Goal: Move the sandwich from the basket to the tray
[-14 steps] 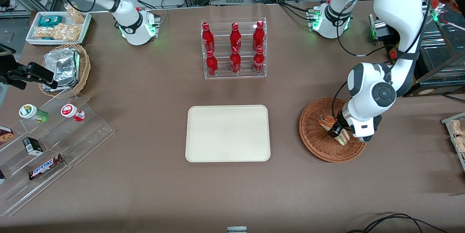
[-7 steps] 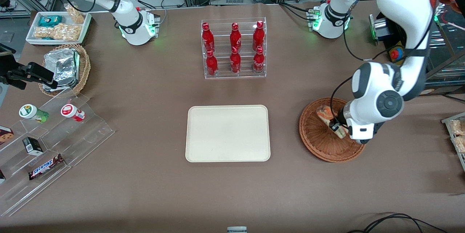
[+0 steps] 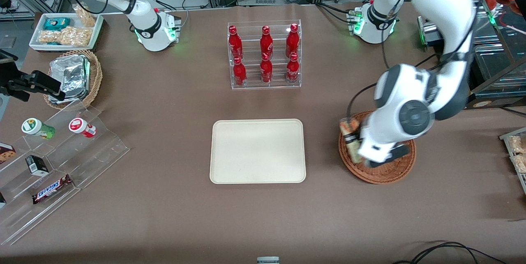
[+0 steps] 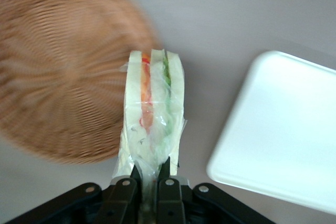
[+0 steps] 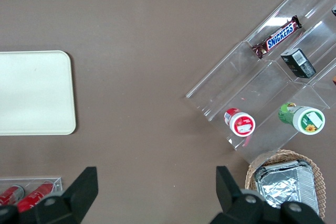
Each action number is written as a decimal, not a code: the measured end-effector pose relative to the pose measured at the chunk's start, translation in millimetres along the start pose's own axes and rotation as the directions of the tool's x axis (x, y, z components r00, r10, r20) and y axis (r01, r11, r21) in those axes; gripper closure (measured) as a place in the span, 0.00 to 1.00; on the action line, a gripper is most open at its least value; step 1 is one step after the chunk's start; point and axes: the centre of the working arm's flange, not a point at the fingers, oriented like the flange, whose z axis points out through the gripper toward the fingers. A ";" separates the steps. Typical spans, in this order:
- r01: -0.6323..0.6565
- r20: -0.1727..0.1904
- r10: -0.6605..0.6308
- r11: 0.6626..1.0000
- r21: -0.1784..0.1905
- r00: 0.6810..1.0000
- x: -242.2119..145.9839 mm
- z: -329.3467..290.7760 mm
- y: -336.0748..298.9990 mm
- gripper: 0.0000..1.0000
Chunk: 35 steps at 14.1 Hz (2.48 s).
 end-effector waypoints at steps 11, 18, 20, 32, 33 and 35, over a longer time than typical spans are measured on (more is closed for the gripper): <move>-0.277 -0.187 0.265 0.960 -0.042 0.946 -87.9 106.7 219.1 0.87; -0.181 -0.227 0.151 0.976 -0.119 0.962 -90.2 147.2 236.9 0.87; -0.178 -0.221 0.149 0.977 -0.117 0.964 -90.8 153.1 237.5 0.85; -0.091 -0.207 0.091 0.996 0.007 0.974 -78.6 6.0 180.5 0.00; -0.072 -0.200 0.076 0.997 0.026 0.977 -73.4 -11.0 161.3 0.00; -0.015 -0.197 0.029 0.997 0.074 0.980 -64.1 -21.6 124.6 0.00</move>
